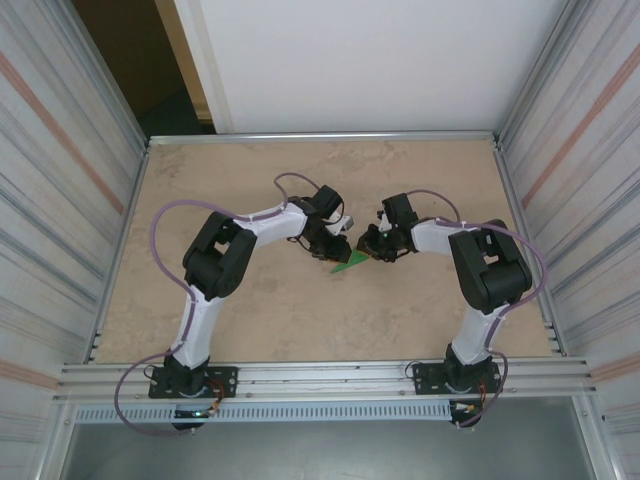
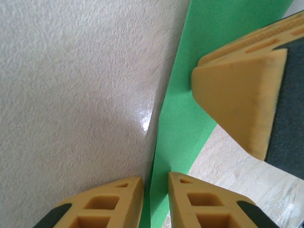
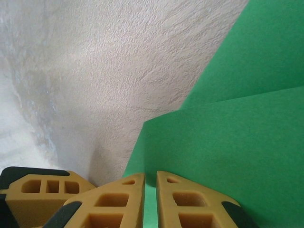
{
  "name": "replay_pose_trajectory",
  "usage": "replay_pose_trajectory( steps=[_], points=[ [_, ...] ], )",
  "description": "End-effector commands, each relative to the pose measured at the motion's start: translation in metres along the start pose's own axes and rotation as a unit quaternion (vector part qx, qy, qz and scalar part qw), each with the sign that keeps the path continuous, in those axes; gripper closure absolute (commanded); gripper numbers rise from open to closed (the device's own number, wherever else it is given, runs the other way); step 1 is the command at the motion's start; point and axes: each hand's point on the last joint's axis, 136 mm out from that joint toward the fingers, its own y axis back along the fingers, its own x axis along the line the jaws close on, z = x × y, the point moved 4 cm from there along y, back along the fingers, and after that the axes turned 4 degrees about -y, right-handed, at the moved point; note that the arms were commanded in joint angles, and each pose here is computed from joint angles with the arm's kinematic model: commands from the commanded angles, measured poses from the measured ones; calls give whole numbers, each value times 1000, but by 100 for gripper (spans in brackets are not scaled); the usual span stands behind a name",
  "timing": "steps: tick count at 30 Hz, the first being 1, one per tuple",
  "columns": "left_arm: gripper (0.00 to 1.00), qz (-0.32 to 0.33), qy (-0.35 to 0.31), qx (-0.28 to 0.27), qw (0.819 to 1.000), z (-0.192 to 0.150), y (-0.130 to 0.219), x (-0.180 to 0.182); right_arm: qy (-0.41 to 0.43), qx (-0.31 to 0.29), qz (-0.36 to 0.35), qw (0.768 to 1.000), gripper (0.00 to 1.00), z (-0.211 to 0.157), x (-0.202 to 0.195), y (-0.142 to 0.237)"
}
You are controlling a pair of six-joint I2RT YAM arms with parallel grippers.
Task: Fold a paper plane with a square sheet of paper (pick it up from the middle)
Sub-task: Fold the wing for the fifth time at the center of the table.
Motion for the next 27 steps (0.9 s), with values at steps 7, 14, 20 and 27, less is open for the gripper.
replay_pose_trajectory(
  steps=[7, 14, 20, 27],
  points=[
    [75, 48, 33, 64, 996, -32, -33, 34, 22, 3, 7, 1000, 86, -14, -21, -1],
    [73, 24, 30, 61, 997, -27, -33, 27, 42, -12, 47, 998, 83, -9, -6, 13],
    [72, 42, 35, 83, 995, -36, -42, 36, 51, -27, 58, 997, 75, 4, 19, 30],
    [71, 47, 34, 90, 994, -40, -45, 36, 18, -72, -35, 997, 60, 9, 12, 53]
  ],
)
